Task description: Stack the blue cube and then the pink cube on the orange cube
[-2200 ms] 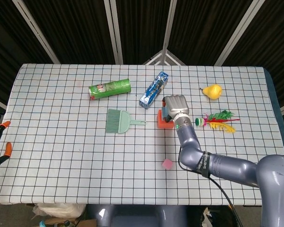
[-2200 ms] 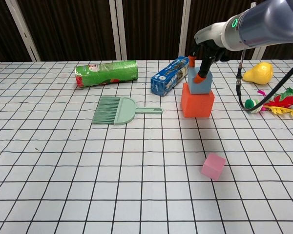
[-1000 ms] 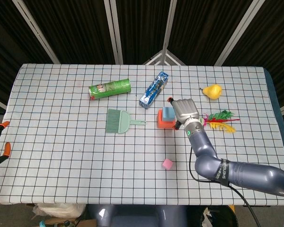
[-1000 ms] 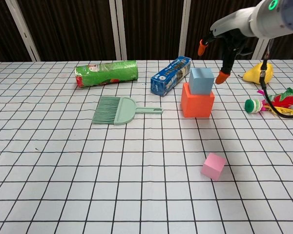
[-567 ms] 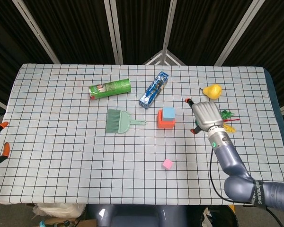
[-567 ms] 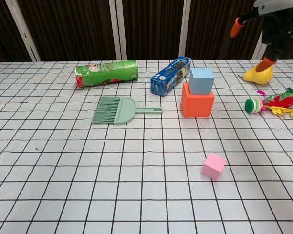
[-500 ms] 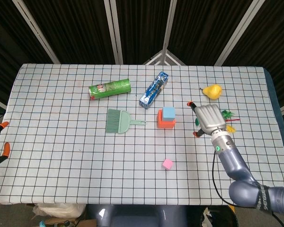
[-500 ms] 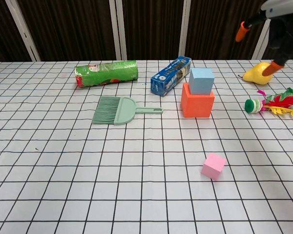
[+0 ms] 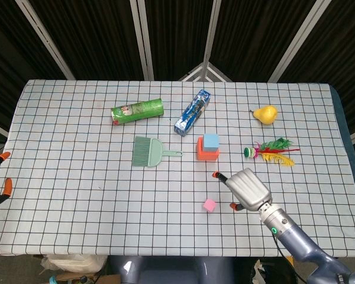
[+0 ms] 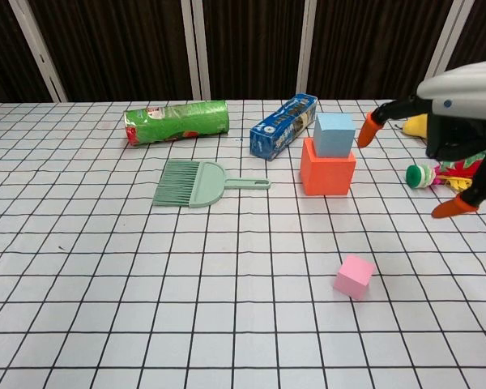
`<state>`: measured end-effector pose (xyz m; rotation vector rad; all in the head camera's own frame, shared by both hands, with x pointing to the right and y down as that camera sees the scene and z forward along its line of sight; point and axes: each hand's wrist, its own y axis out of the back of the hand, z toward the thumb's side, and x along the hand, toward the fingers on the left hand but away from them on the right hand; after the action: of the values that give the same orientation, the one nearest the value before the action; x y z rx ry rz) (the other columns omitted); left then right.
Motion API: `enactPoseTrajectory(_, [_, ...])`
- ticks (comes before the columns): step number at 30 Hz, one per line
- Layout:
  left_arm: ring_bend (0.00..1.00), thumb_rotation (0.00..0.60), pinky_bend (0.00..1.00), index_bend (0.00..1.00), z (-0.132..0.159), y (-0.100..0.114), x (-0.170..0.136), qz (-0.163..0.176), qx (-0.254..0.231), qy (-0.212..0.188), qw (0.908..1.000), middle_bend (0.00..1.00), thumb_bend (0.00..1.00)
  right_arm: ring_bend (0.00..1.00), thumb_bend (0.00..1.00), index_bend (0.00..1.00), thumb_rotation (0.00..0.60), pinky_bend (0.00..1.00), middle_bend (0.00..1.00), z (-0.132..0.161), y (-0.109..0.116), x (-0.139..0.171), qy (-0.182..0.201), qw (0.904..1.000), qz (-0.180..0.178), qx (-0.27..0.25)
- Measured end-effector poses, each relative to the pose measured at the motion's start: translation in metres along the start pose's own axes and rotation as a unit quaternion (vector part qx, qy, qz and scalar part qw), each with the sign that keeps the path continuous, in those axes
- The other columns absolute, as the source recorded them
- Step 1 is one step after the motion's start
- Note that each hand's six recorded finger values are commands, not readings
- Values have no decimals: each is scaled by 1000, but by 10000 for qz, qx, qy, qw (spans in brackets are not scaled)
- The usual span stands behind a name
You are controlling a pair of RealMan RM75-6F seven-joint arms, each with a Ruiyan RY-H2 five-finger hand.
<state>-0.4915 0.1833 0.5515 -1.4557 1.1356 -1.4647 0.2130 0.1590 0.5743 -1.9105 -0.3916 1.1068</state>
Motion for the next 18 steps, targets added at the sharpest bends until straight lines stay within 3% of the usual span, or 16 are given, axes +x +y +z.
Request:
enactPoseTrajectory(4, [0,600,0,162,0,0,0,0,8,3,10000,16,559,1000,176,271,600,838,1000,23,-17,3,628,9968,-290,406])
enactPoseTrajectory(7, [0,600,0,162,1,-1,0,-5,22,-2,10000,16,559,1000,176,288,600,838,1000,29,-31,3,877,9936,-423,575])
enactPoseTrajectory(18, [0,600,0,162,4,-5,2,-44,137,43,9999,16,559,1000,176,297,600,838,1000,22,-63,-13,1072,9933,-238,355])
